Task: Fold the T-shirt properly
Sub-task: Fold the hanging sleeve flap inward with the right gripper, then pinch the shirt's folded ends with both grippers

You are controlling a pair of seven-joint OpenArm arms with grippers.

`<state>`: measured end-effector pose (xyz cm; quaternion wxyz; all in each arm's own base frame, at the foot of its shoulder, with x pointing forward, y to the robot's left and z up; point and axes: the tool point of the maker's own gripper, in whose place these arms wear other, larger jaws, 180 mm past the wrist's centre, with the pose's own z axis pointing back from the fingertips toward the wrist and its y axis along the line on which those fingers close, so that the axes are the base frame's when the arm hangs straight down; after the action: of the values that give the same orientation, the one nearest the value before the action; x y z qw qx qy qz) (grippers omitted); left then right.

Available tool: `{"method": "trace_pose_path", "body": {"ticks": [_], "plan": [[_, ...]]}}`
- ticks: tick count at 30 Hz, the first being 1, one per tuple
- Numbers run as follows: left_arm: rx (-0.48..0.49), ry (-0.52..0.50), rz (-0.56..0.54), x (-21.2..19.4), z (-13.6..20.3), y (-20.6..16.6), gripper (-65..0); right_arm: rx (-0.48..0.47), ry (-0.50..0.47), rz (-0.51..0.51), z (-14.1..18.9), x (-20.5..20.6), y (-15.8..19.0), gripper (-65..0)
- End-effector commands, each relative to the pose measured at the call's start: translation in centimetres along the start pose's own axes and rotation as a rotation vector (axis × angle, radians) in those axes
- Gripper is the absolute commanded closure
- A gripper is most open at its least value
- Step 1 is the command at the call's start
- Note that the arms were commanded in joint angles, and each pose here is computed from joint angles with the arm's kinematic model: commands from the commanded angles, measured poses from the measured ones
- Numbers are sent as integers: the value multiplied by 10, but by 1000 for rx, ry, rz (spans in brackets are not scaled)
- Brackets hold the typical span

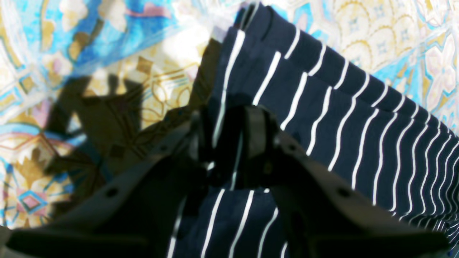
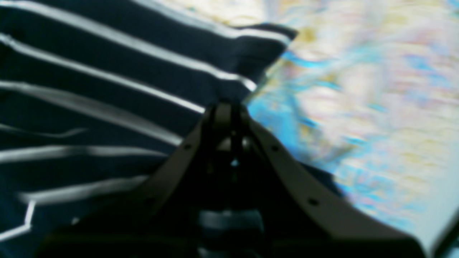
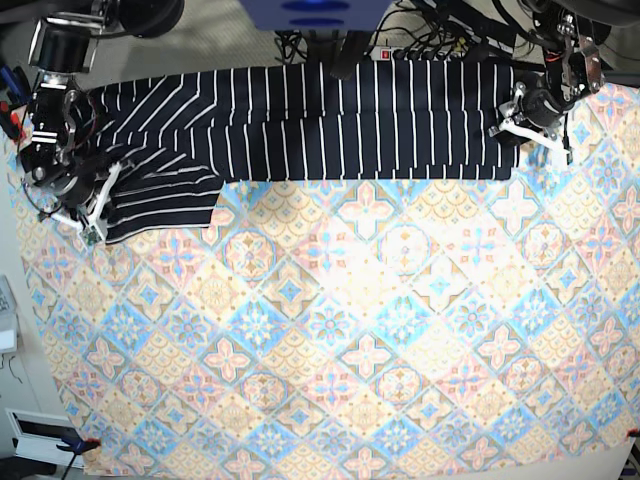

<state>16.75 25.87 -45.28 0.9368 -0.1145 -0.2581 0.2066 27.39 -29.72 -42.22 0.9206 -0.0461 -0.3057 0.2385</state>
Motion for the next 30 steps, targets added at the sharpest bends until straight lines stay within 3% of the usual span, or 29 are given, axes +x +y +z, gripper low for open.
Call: {"method": "trace_pose_path", "body": {"ticks": [1,11,30], "plan": [[-8,-34,-15,13,3,-1,-163,-24,-22,28,10,8,-7,-19],[-9,-35,-15,14,3,-1,-163,-77,32,146,64,-9,11,-19],[-4,-35,-19,13,3,-1,-163,-25,179,144,104,-79,47,-19]]}}
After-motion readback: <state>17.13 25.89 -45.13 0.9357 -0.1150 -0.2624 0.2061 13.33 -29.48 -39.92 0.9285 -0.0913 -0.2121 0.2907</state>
